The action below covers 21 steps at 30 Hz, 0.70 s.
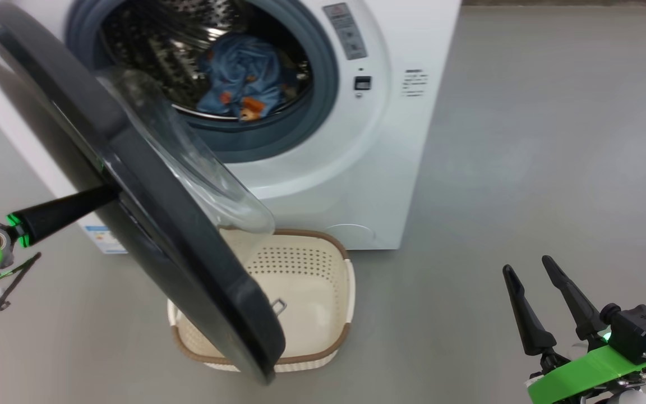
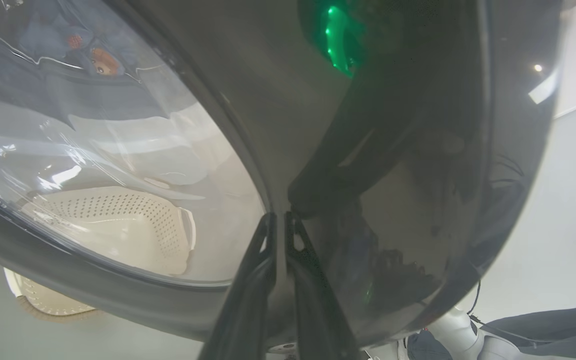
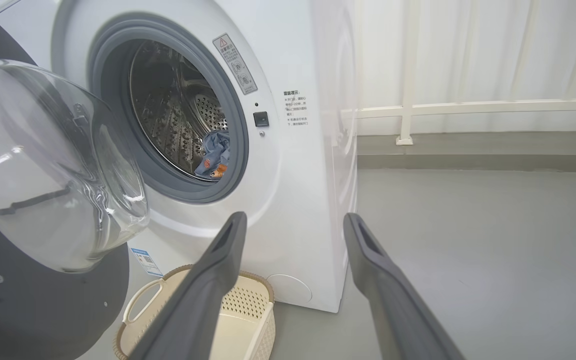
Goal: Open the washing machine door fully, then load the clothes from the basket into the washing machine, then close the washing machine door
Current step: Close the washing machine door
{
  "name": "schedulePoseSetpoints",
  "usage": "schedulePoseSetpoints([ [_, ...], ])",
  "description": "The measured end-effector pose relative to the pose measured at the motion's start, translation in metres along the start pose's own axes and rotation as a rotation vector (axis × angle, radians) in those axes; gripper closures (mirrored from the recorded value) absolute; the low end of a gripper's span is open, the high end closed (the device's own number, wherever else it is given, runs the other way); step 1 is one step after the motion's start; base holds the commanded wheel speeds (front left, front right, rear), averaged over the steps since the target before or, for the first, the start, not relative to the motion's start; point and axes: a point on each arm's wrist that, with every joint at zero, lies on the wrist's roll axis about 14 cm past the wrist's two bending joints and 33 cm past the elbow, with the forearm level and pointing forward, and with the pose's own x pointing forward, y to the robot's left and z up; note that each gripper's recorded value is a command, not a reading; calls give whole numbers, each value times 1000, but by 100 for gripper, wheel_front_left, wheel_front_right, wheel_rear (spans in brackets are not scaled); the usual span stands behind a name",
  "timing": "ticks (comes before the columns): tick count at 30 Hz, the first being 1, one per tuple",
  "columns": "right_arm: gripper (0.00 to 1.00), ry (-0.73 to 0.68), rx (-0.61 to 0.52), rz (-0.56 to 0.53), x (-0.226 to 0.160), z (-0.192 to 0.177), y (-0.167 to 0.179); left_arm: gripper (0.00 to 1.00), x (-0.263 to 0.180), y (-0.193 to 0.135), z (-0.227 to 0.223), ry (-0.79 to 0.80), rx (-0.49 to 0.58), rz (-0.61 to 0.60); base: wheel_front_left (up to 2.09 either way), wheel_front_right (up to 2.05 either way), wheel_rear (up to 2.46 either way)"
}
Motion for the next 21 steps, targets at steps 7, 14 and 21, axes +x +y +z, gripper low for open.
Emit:
schedulePoseSetpoints([
  [7,0,-11,-4,-74,-16,4,-20,100,30,-4,4,18,19,-24,0,0,0],
  [14,0,-18,-8,-142,-31,7,-38,100,53,-6,12,28,17,-53,0,0,0],
  [21,0,-24,-10,-162,-34,9,-43,100,60,-7,15,12,12,-61,0,0,0],
])
